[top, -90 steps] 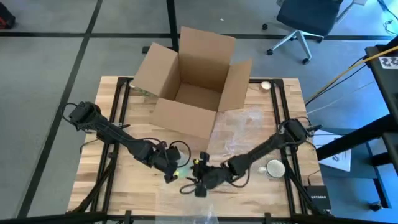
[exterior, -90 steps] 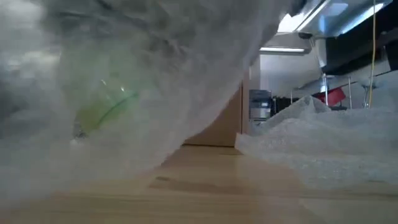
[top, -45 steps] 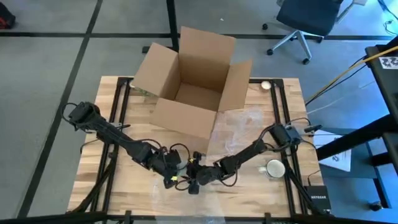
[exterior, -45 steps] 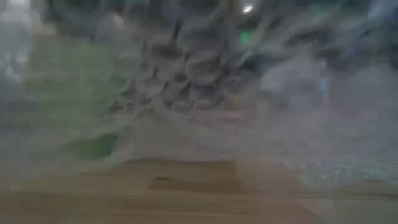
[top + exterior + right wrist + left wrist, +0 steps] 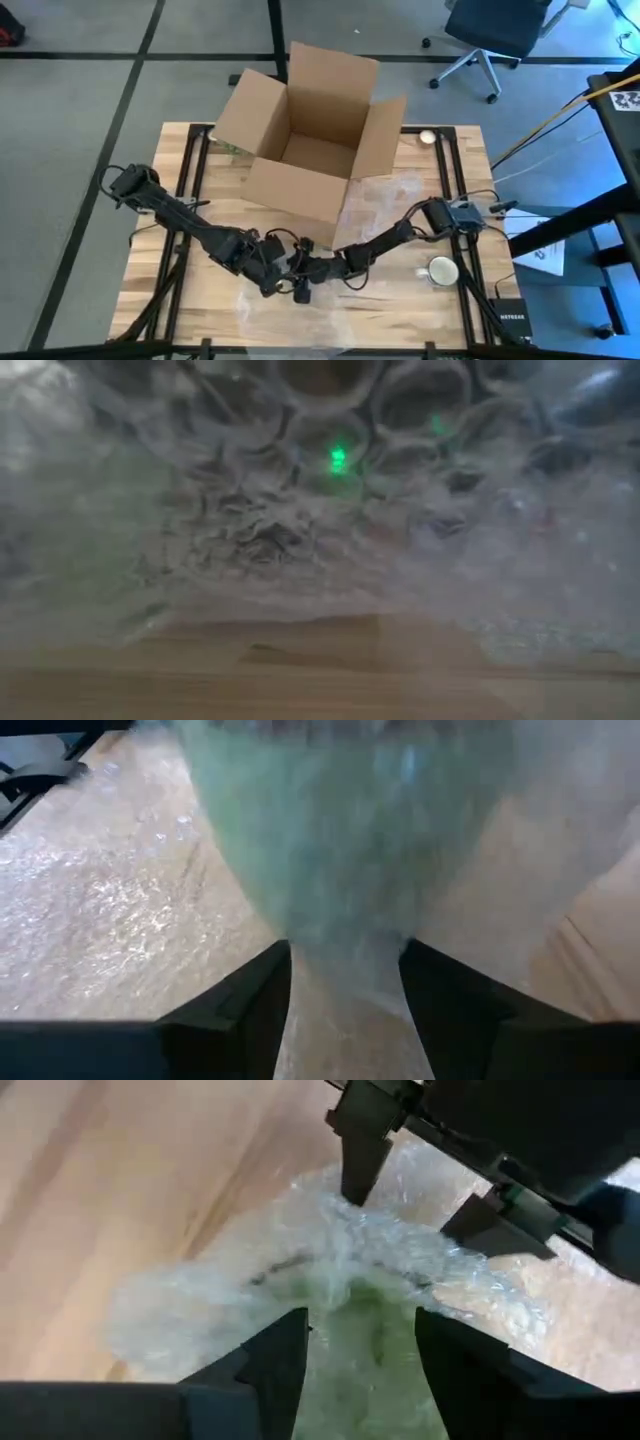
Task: Wrap mug
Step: Wrap the green mug with bubble wrap
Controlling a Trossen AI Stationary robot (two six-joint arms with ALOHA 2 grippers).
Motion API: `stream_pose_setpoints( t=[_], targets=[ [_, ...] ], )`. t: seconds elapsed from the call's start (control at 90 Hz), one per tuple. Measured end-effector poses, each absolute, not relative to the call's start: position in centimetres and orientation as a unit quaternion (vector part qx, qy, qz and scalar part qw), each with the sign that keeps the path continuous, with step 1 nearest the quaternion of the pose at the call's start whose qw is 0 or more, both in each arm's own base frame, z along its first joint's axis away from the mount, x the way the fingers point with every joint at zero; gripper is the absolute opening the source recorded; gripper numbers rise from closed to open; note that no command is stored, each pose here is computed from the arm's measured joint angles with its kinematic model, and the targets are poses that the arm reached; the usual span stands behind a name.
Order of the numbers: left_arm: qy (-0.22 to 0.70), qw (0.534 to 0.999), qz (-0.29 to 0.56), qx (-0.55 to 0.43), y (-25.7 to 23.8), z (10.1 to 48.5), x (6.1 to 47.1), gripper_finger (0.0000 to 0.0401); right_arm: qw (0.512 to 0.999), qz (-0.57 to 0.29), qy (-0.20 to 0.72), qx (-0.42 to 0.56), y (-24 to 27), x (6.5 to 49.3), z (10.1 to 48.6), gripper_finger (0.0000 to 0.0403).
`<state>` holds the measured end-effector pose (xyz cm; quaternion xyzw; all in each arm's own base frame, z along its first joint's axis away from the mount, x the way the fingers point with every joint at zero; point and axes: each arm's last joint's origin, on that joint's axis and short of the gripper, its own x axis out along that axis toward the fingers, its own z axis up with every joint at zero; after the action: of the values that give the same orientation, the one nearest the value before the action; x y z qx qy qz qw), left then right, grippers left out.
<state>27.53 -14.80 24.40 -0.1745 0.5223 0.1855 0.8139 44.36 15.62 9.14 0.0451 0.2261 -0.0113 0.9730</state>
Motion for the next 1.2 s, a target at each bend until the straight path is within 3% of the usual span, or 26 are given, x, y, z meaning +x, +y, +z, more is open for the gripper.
stream_pose_setpoints(
  t=[0.556, 0.7, 0.922, 1.2],
  targets=[
    [0.523, 0.811, 0.208, -0.159, -14.6, 26.5, 27.2, 0.0170, 0.971, 0.002, 0.236, 0.045, 15.7, 44.3, 9.0, 0.0175],
    [0.533, 0.806, 0.215, -0.143, -15.1, 25.0, 26.9, 0.0170, 0.969, 0.026, 0.241, 0.051, 15.9, 44.2, 9.3, 0.0175],
    [0.536, 0.806, 0.212, -0.132, -15.9, 22.5, 26.2, 0.0170, 0.962, 0.068, 0.257, 0.058, 16.0, 43.8, 11.8, 0.0175],
    [0.532, 0.811, 0.211, -0.121, -16.1, 22.4, 26.1, 0.0170, 0.943, 0.073, 0.325, 0.024, 15.2, 41.4, 17.1, 0.0175]
  ],
)
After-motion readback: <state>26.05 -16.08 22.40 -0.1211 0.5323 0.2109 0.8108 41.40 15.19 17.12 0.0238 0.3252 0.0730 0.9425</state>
